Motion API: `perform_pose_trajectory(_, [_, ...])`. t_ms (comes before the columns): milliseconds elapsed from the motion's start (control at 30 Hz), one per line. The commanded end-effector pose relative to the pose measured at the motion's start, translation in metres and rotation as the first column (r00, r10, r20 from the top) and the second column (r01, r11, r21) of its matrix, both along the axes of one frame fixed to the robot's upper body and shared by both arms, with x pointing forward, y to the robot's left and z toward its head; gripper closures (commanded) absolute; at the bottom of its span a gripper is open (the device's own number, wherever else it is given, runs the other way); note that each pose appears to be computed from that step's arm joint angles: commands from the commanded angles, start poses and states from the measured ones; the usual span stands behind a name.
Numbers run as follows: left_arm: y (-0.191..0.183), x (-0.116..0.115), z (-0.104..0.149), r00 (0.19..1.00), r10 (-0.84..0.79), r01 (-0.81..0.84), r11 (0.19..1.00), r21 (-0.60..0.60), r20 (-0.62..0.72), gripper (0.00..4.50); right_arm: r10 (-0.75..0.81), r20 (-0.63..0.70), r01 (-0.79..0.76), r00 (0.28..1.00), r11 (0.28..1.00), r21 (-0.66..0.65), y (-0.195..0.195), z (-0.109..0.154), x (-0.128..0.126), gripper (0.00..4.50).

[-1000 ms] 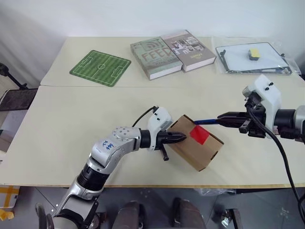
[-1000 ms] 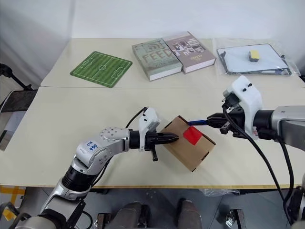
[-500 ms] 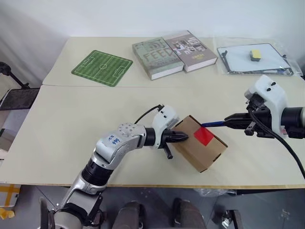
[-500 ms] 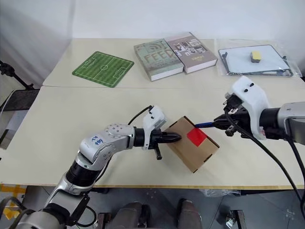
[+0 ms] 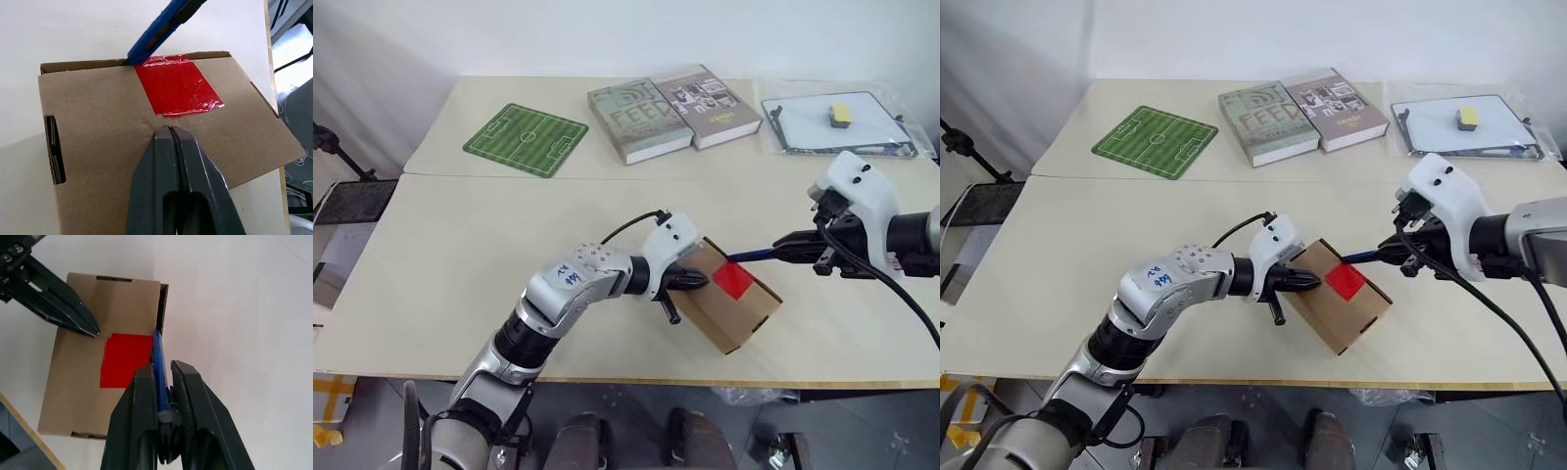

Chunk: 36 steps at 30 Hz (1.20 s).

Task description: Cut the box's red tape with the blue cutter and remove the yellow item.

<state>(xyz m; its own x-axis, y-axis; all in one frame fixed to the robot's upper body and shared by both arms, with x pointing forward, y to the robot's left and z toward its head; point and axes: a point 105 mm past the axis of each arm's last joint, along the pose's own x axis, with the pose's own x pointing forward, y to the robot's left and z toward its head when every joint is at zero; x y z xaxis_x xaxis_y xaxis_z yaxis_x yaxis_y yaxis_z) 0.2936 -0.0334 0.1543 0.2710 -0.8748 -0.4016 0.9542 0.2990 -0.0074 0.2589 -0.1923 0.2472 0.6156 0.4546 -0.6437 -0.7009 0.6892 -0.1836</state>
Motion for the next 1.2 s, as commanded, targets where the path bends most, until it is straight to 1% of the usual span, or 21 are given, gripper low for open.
perform_pose_trajectory(33, [0.008,0.002,-0.032,0.997,0.058,-0.050,0.992,0.118,-0.058,4.49,0.039,-0.042,-0.040,0.998,0.999,-0.035,0.001,-0.003,-0.010,4.35])
perform_pose_trajectory(400, [0.010,0.009,-0.034,0.993,0.111,-0.106,0.987,0.124,-0.033,4.49,0.035,-0.127,-0.050,0.991,0.991,-0.121,-0.014,-0.009,-0.023,4.35])
perform_pose_trajectory(633, [0.013,0.011,-0.037,0.991,0.128,-0.123,0.984,0.128,-0.037,4.49,0.031,-0.126,-0.051,0.992,0.986,-0.158,-0.026,-0.002,-0.030,4.35])
perform_pose_trajectory(700, [0.013,0.012,-0.038,0.991,0.130,-0.124,0.984,0.130,-0.037,4.49,0.021,-0.103,-0.036,0.995,0.988,-0.149,-0.029,0.003,-0.029,4.35])
perform_pose_trajectory(800, [0.013,0.012,-0.038,0.991,0.130,-0.124,0.984,0.129,-0.038,4.49,0.024,-0.020,-0.026,0.999,0.996,-0.091,-0.030,0.020,-0.026,4.35])
perform_pose_trajectory(900, [0.013,0.012,-0.038,0.992,0.122,-0.116,0.985,0.125,-0.037,4.49,-0.009,0.140,0.005,0.990,1.000,0.030,-0.036,0.050,-0.016,4.35])
perform_pose_trajectory(1000, [0.011,0.012,-0.037,0.993,0.111,-0.106,0.987,0.123,-0.035,4.49,-0.073,0.246,0.042,0.966,0.991,0.128,-0.052,0.064,-0.008,4.35])
perform_pose_trajectory(1033, [0.011,0.012,-0.037,0.994,0.107,-0.102,0.987,0.123,-0.033,4.49,-0.098,0.266,0.057,0.959,0.986,0.157,-0.058,0.064,-0.006,4.35])
perform_pose_trajectory(1133, [0.008,0.013,-0.035,0.995,0.092,-0.088,0.989,0.115,-0.027,4.49,-0.195,0.280,0.131,0.940,0.964,0.232,-0.081,0.047,0.006,4.35])
perform_pose_trajectory(1200, [0.006,0.013,-0.034,0.997,0.077,-0.074,0.991,0.112,-0.021,4.49,-0.254,0.291,0.171,0.922,0.944,0.282,-0.097,0.022,0.015,4.35])
